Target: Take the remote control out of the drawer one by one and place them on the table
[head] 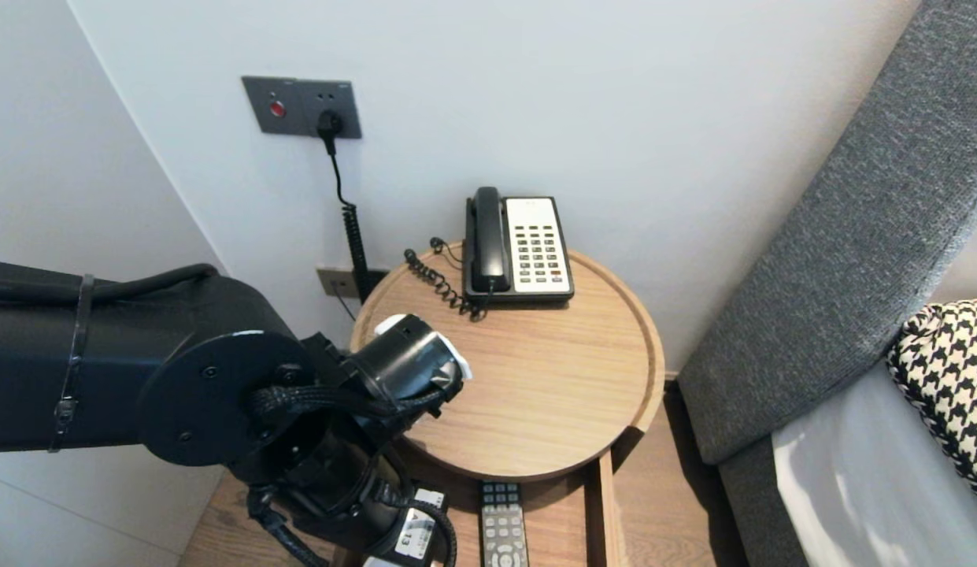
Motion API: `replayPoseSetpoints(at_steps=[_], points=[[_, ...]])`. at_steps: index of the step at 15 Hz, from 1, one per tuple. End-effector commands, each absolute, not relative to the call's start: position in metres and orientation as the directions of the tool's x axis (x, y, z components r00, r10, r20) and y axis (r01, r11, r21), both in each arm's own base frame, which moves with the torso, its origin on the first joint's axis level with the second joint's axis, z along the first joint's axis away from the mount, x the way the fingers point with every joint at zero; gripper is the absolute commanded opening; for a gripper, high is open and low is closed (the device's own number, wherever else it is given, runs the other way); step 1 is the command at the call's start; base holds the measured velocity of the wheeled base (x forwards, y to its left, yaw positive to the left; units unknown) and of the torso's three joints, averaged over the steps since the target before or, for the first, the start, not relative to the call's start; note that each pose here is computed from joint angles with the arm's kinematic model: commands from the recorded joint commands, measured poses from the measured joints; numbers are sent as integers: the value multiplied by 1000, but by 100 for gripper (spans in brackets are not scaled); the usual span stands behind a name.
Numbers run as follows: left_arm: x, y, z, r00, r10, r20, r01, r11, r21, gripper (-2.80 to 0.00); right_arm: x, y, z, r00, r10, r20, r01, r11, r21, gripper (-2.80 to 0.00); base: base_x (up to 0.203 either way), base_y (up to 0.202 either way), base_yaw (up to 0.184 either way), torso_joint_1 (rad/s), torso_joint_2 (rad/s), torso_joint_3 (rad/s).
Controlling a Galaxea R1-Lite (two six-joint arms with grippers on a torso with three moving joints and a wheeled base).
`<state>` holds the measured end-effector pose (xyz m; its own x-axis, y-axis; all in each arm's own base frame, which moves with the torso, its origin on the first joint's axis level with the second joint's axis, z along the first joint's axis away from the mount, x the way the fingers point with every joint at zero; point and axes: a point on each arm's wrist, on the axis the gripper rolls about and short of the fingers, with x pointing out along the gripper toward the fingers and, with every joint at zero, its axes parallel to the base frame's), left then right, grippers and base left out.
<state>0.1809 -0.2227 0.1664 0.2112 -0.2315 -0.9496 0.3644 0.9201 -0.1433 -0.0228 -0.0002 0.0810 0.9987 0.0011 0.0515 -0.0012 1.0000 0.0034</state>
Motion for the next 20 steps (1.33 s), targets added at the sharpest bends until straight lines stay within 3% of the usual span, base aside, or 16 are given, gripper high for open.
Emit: replayPoseSetpoints(at_steps=[1, 20], points=[[182, -228, 164, 256, -195, -947, 362, 928, -94, 0, -21, 0, 74, 1000, 2, 27, -2, 1000, 4, -280, 0, 0, 0, 0, 0, 0], [181, -238, 137, 225, -139, -964, 375, 926, -46, 0, -21, 0, 74, 1000, 2, 26, -2, 1000, 3, -280, 0, 0, 0, 0, 0, 0]])
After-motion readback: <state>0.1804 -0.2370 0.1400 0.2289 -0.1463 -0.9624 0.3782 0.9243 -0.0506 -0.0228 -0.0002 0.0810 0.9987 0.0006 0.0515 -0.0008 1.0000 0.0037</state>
